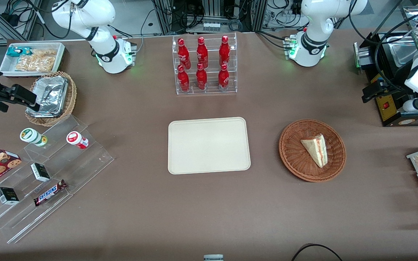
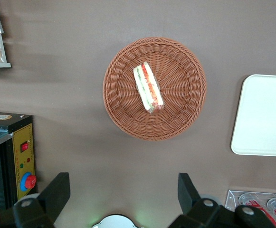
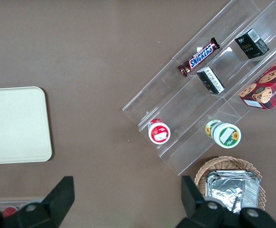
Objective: Place sandwich from basket to tray
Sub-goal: 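Move the left gripper over the wicker basket toward the sandwich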
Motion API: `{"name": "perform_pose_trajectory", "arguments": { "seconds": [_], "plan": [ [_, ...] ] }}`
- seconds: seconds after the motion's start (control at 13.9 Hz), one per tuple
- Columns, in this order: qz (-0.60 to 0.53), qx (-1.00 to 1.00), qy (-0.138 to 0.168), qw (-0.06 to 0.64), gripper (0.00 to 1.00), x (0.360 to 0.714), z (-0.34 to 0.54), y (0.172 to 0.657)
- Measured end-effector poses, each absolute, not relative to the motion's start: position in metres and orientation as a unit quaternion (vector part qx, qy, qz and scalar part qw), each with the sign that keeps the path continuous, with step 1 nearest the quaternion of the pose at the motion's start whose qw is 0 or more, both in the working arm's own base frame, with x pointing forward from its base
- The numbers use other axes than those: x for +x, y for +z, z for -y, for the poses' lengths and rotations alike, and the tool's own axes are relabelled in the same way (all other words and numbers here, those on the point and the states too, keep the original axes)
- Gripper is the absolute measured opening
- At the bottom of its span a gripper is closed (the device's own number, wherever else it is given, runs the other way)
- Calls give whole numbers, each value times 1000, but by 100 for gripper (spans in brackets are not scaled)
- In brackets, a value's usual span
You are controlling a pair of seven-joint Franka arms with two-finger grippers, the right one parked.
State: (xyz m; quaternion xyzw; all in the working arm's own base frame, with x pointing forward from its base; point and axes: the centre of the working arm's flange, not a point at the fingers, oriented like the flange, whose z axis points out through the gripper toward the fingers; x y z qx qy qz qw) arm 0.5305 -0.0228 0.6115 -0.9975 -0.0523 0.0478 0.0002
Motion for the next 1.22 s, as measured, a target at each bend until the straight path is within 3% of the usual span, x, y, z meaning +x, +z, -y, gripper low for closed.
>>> {"name": "perform_pose_trajectory", "arguments": {
  "seconds": [0.22,0.58,0.94,1.22],
  "plan": [
    [40,-998,50,1,100,532,33,606],
    [27,-996,79,5,100,534,47,564],
    [17,-996,82,5,100,538,59,472],
    [17,-998,61,3,100,529,58,395]
  ]
}}
